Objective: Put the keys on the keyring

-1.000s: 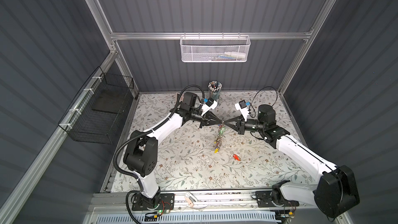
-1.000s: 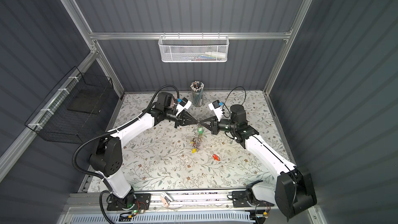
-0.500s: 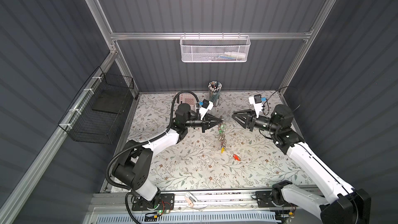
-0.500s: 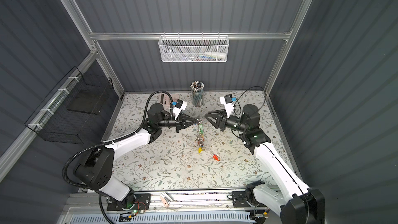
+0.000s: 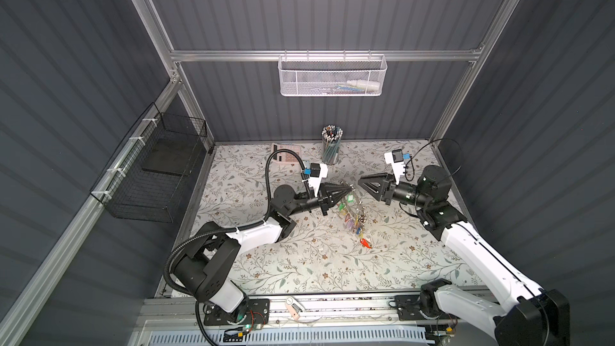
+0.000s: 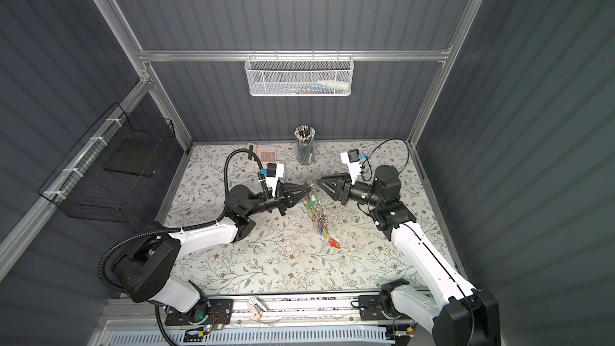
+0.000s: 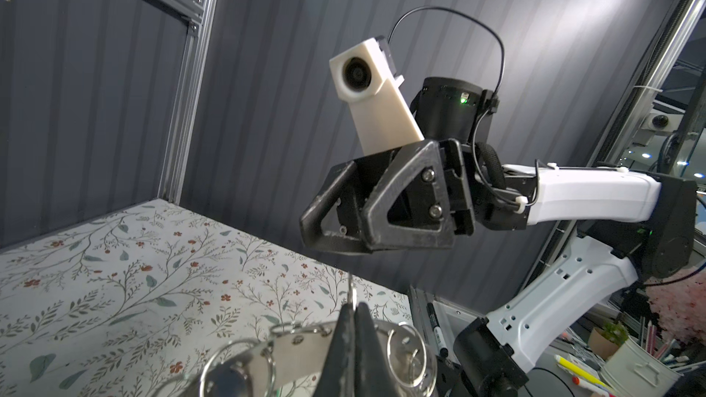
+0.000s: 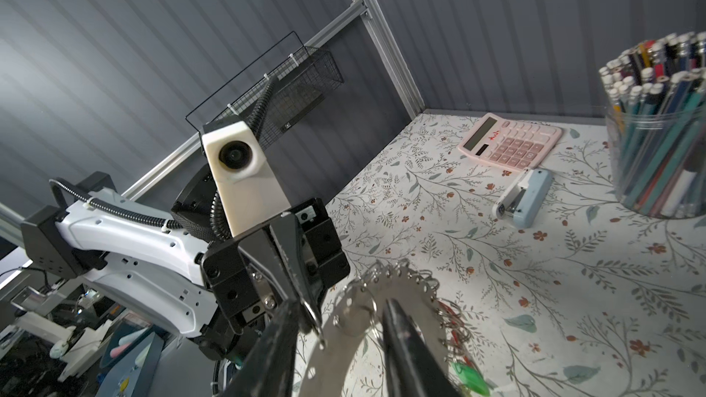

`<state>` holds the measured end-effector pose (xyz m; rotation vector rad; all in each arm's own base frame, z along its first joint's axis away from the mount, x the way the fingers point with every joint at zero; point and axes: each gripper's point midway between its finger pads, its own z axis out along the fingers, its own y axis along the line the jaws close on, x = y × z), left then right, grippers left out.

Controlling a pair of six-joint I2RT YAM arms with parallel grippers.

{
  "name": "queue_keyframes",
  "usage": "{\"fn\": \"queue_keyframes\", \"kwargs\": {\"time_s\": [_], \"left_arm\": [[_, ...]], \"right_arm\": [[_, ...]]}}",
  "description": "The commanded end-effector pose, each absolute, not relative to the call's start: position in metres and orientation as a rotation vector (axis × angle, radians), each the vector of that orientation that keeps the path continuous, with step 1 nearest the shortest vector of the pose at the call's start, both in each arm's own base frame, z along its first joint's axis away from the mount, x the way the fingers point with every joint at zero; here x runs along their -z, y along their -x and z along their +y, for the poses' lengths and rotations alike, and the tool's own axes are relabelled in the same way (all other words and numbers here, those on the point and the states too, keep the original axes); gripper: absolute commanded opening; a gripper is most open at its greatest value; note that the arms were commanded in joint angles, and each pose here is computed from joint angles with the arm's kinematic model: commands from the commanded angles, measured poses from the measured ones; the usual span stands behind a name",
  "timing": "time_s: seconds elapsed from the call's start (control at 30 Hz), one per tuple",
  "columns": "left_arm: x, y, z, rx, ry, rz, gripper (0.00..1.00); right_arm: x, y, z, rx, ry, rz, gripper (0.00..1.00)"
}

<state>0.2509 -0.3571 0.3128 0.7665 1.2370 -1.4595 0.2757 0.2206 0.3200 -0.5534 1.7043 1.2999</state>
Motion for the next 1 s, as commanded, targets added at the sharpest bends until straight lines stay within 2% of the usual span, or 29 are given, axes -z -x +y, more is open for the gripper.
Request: {"fn": "queue_keyframes", "kwargs": {"time_s": [0.0, 0.97], "left_arm": [[-0.355, -0.247, -0.336, 1.436, -0.661, 1.027, 0.0], [-0.348, -0.246, -0.355, 1.449, -0.676, 1.006, 0.0]], "right_arm": [[-0.328, -0.268, 0.223, -1.356, 0.595, 1.638, 0.38], [-0.316, -0.264, 0.241, -1.484, 0.679, 1.626, 0.17]]}}
